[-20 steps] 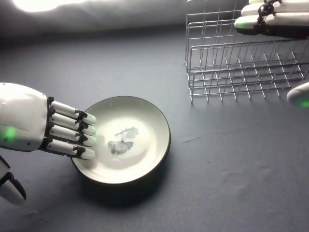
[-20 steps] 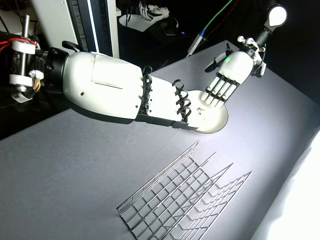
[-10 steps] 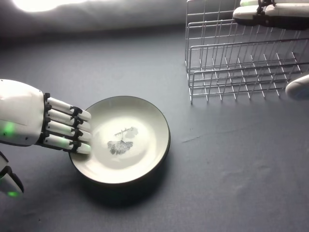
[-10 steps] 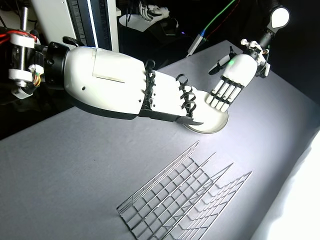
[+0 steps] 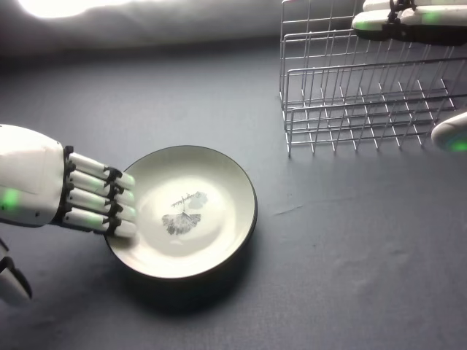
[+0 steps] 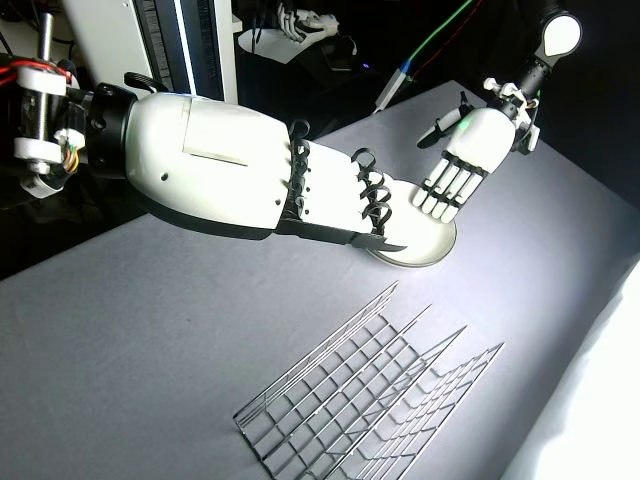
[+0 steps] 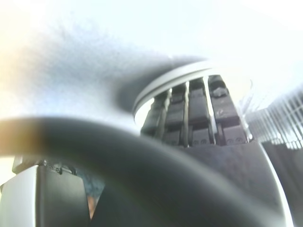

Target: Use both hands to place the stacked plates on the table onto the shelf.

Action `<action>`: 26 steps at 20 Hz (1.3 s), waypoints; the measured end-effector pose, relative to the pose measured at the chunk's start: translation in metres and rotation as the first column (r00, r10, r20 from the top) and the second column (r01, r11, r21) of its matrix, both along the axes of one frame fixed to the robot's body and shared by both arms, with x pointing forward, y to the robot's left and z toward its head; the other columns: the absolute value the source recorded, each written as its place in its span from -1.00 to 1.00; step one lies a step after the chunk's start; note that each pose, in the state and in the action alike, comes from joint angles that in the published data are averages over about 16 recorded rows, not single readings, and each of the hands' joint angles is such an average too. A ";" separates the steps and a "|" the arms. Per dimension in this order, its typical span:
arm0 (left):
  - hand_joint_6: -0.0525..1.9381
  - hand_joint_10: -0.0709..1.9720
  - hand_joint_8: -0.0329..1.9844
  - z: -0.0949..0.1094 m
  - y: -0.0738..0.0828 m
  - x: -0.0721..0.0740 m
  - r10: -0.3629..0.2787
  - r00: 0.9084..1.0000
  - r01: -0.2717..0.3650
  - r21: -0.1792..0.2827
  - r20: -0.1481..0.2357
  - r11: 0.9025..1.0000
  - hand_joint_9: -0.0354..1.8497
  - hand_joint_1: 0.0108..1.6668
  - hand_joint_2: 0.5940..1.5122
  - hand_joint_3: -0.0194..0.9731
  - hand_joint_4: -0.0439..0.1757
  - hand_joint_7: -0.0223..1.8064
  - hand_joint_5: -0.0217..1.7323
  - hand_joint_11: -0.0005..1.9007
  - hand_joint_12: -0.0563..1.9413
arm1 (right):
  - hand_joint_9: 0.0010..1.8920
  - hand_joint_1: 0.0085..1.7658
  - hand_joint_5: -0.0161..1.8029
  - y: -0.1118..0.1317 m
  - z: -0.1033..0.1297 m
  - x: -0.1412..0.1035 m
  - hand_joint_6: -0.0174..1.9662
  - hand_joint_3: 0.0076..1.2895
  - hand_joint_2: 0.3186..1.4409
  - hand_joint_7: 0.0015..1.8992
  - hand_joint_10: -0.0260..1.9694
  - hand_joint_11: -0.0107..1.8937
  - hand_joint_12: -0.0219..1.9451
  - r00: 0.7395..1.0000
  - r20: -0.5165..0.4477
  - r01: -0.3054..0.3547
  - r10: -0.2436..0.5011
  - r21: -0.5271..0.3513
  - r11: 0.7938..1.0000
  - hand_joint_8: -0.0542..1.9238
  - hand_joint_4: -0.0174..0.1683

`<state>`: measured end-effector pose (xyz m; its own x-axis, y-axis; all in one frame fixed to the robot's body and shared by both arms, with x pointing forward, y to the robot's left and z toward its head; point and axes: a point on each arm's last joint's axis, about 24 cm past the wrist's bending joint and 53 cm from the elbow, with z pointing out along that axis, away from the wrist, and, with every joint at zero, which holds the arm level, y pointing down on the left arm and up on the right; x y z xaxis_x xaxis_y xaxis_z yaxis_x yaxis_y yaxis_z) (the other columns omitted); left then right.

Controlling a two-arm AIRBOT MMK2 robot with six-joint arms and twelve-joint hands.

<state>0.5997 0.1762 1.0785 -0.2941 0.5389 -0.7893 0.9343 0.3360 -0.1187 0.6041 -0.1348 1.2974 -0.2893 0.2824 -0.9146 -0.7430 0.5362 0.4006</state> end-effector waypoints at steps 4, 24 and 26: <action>-0.95 -0.94 -0.97 0.000 -0.001 -0.004 -0.012 1.000 0.012 0.000 -0.011 1.000 -0.94 -1.00 0.06 -0.95 -0.63 -0.96 -0.98 -0.99 -0.94 | -0.97 -0.99 -0.91 -0.001 0.000 0.001 -0.96 -0.99 0.42 -0.94 -0.96 -0.97 -0.98 1.000 -0.002 0.004 -0.004 0.001 1.000 -0.94 -0.77; -0.97 -0.94 -0.97 -0.020 0.007 -0.008 -0.019 0.999 0.021 0.048 -0.041 0.999 -0.95 -1.00 0.07 -0.95 -0.70 -0.97 -0.99 -0.99 -0.94 | -0.96 -0.99 -0.91 -0.002 -0.002 0.002 -0.96 -0.99 0.44 -0.94 -0.96 -0.96 -0.98 1.000 -0.009 0.012 -0.012 0.000 1.000 -0.94 -0.77; -0.97 -0.94 -0.97 -0.022 0.006 -0.010 -0.024 0.999 0.026 0.051 -0.044 0.998 -0.95 -1.00 0.07 -0.95 -0.70 -0.97 -0.99 -0.99 -0.94 | -0.96 -0.99 -0.91 -0.002 -0.002 0.002 -0.96 -0.99 0.44 -0.94 -0.96 -0.96 -0.98 1.000 -0.010 0.012 -0.012 0.000 1.000 -0.94 -0.77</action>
<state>0.5902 0.1821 1.0566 -0.3131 0.5865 -0.7470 0.9369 0.3194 -0.1419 0.6064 -0.1365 1.2954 -0.2950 0.2857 -0.9118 -0.7324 0.5453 0.4078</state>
